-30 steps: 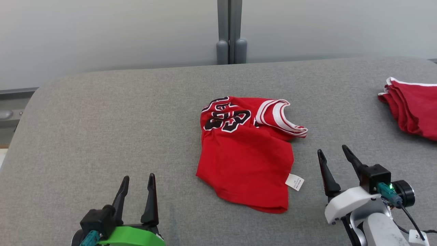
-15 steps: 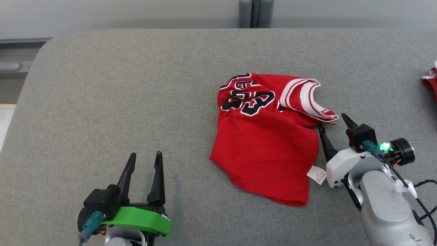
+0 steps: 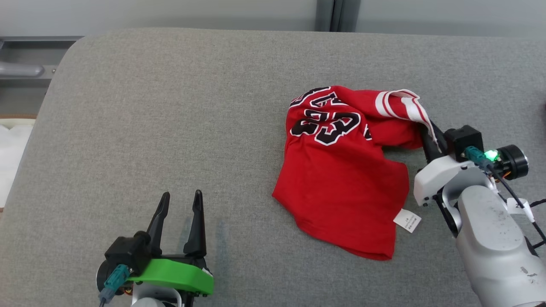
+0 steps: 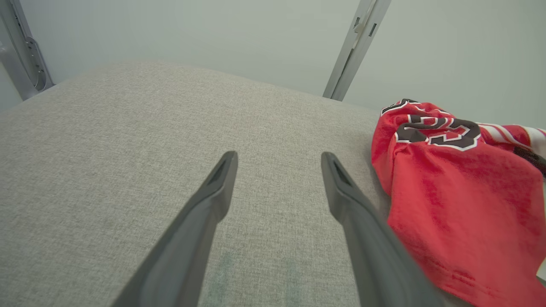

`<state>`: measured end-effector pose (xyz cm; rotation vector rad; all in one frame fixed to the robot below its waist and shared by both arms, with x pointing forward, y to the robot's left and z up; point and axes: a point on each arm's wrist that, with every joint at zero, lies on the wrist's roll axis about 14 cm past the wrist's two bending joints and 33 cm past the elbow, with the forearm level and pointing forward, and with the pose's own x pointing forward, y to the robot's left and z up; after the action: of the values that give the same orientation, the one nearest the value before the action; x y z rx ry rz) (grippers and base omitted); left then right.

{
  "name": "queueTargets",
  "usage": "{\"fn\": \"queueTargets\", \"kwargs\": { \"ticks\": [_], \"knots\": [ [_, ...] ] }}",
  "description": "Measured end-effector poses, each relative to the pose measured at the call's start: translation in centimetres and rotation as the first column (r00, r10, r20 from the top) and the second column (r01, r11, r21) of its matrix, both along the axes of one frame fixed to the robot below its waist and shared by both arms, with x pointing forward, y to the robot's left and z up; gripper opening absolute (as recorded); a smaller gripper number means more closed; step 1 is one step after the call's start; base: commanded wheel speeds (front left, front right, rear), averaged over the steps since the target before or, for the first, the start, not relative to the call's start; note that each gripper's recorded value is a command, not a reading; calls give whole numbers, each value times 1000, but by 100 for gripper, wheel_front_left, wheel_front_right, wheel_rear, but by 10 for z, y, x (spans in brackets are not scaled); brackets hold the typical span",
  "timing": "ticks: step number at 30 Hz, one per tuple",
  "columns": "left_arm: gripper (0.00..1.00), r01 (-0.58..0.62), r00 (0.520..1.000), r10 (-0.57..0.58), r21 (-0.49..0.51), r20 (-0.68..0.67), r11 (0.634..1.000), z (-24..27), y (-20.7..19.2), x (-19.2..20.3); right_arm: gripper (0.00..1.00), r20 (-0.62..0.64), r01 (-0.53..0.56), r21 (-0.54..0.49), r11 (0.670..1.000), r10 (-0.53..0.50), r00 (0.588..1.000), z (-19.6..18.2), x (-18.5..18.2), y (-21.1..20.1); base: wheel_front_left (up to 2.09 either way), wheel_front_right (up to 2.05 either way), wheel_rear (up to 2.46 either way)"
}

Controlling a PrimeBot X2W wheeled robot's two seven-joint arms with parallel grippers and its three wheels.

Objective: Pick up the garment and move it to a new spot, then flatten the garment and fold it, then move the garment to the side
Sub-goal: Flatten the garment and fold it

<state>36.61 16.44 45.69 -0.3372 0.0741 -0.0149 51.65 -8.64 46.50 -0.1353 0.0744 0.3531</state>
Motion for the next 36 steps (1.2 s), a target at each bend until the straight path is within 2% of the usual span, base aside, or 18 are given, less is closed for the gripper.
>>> {"fn": "queueTargets", "kwargs": {
  "ticks": [5, 10, 17, 27, 29, 31, 36],
  "knots": [
    [100, 16, 1000, -16, -7, 7, 1000, 2, -6, -2, 0, 100, 82, 57, 995, -87, 991, 45, 16, -29, 0, 0, 0],
    [100, 33, 999, -33, -15, 18, 999, 6, -12, -1, 0, 250, 168, 102, 980, -189, 950, 109, 36, -68, 0, 0, 0],
    [100, 41, 999, -41, -17, 30, 999, 10, -15, -1, 0, 450, 195, 163, 967, -249, 858, 198, 42, -85, 0, 0, 0],
    [100, 33, 998, -32, -15, 47, 999, 15, -12, -3, 0, 674, 187, 214, 959, -283, 683, 310, 26, -96, 0, 0, 0],
    [100, 31, 998, -30, -14, 49, 999, 16, -12, -3, 0, 675, 166, 205, 965, -262, 689, 310, 26, -83, 0, 0, 0],
    [100, 32, 998, -31, -14, 49, 999, 16, -12, -3, 0, 660, 125, 189, 974, -220, 718, 301, 29, -61, 0, 0, 0],
    [100, 34, 999, -34, -18, 43, 999, 14, -13, -3, 0, 540, -5, 129, 992, -66, 839, 239, 34, 5, 0, 0, 0]
  ]
}}
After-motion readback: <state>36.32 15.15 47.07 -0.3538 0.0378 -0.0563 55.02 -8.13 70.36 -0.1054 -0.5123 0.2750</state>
